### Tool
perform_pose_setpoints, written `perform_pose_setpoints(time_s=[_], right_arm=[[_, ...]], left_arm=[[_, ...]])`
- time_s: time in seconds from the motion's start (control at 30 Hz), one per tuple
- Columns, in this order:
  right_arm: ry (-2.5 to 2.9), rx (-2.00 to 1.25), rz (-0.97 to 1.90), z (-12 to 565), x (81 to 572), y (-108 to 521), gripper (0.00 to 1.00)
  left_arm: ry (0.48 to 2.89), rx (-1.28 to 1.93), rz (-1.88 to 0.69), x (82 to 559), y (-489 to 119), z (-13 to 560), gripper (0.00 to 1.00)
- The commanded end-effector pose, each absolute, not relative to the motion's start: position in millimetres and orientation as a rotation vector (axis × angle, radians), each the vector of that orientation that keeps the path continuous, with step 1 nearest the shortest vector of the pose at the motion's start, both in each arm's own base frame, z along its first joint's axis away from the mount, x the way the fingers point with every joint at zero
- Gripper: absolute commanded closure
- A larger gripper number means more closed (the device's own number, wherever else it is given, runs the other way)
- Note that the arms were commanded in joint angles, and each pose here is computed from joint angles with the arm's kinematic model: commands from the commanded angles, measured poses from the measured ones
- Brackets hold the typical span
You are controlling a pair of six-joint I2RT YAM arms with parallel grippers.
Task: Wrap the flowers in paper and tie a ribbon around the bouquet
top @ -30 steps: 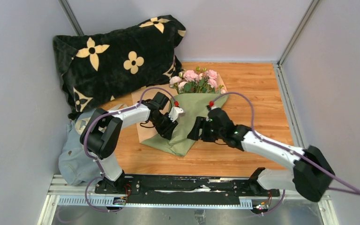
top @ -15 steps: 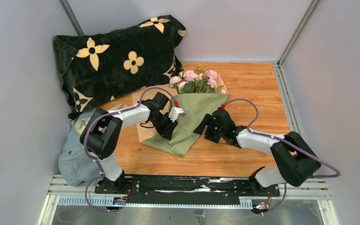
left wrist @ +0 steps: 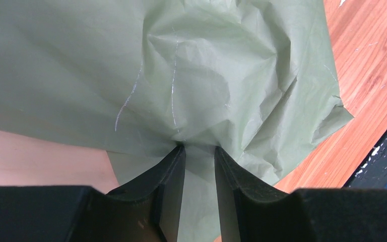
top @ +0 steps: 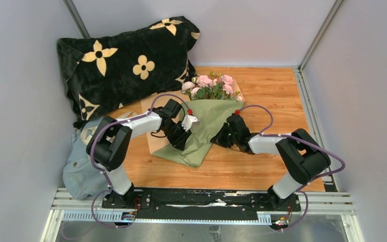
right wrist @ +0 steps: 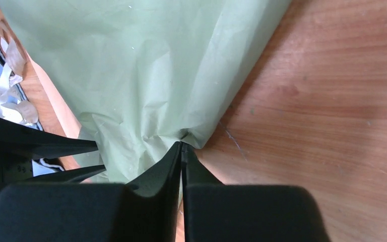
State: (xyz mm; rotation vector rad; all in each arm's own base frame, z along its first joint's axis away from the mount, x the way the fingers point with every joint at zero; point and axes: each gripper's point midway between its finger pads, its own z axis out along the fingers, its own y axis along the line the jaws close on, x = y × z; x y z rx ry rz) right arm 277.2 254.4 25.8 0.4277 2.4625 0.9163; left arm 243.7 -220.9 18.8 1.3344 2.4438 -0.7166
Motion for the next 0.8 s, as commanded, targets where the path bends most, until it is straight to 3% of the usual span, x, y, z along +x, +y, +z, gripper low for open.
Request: perform_pose_setpoints(time_s=[0.0,0.27,0.63,0.67,0.77], right_arm=[[2.492,0.462,0.820,11,272,234,1.00],[2.478,0.538,0.714,6,256,188,1.00],[2.460,0.641,0.543,6,212,121,1.00],[2.454,0.632,0.513,8,210,116,0.98],[2.434,0.593,0.399,20,210,99,0.74]], left_arm=[[2.499,1.401,-0.654,237,-217,-3,0.63],[2.446,1.510,-0.603,239,-249,-4,0.64],[2.330,1.744,-0.630,204,-310,-10,0.64],[2.331,1.746,-0.640,204,-312,-11,0.64],[2.343,1.751,-0.627,204,-311,-13,0.64]])
